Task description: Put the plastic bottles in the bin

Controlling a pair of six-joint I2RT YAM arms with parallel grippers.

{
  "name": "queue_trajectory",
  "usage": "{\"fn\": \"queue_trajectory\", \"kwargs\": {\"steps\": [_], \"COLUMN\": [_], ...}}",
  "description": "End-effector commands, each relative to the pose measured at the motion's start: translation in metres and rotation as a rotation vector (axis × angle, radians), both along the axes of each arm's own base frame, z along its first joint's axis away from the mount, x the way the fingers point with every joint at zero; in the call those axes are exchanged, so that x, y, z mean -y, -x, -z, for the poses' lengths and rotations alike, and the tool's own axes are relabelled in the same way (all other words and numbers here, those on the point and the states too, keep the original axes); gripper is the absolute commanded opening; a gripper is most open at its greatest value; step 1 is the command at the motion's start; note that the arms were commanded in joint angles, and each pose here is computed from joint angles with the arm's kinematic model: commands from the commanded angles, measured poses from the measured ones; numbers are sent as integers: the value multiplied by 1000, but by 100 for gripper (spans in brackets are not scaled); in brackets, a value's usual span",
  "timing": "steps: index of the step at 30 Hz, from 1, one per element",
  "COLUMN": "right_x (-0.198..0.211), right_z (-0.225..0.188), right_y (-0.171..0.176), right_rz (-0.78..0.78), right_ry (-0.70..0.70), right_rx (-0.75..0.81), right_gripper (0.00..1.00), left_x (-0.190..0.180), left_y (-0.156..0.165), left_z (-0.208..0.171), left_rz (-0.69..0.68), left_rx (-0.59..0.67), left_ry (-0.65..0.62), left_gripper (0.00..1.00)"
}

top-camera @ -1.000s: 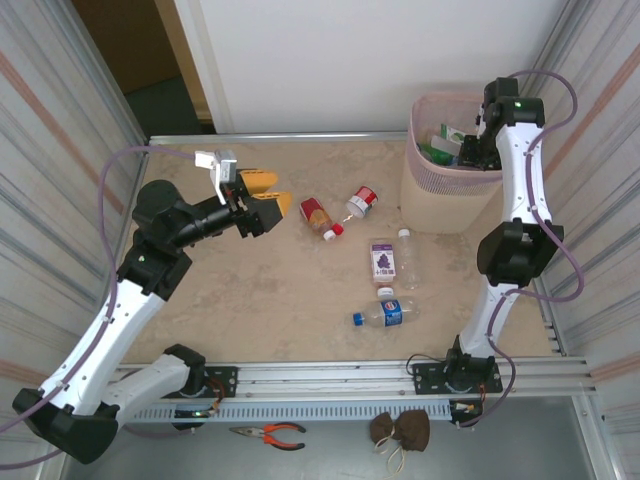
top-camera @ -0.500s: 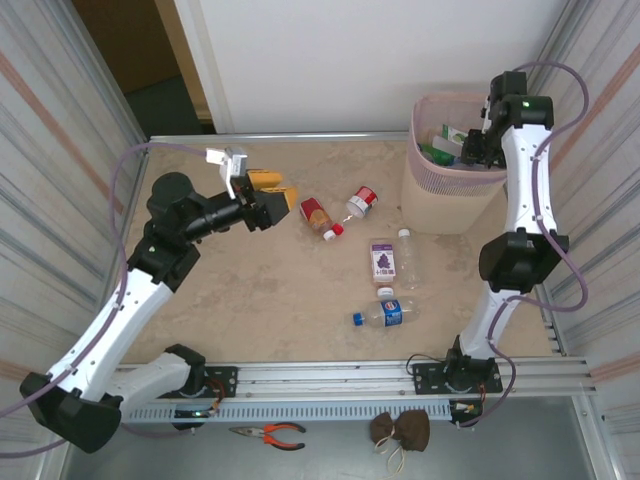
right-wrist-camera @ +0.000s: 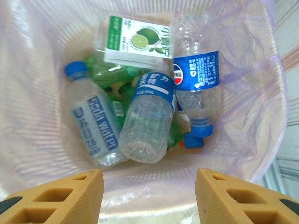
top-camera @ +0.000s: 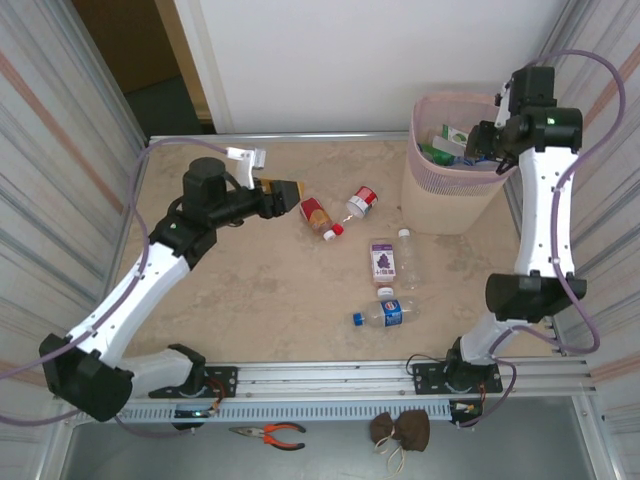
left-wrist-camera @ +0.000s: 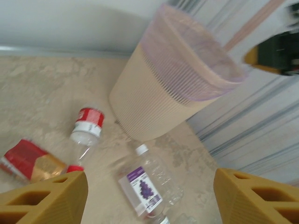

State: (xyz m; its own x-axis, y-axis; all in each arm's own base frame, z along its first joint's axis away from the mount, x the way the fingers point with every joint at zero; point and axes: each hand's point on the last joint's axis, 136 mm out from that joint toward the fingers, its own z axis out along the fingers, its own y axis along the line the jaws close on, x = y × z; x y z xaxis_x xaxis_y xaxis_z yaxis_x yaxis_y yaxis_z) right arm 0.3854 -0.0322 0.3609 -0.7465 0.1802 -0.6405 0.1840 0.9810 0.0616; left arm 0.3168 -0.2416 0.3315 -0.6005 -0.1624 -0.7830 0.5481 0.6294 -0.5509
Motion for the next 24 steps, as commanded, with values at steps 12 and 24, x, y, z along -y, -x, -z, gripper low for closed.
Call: {"fn": "queue_trajectory", "kwargs": {"steps": [12, 24], "right_x": [-19, -21], "right_z": [-21, 11], "right_y": [53, 81], "right_rz": [13, 32], "right_ry": [-108, -127], "right_rx": [211, 195], "right_gripper": [53, 53], "left_x": [1, 0], "left_y": [-49, -90], "left_z": [101, 183], "left_rz": [-185, -469], "left_rx": [-387, -734], "left_ry": [-246, -365], "left_gripper": [71, 77]}}
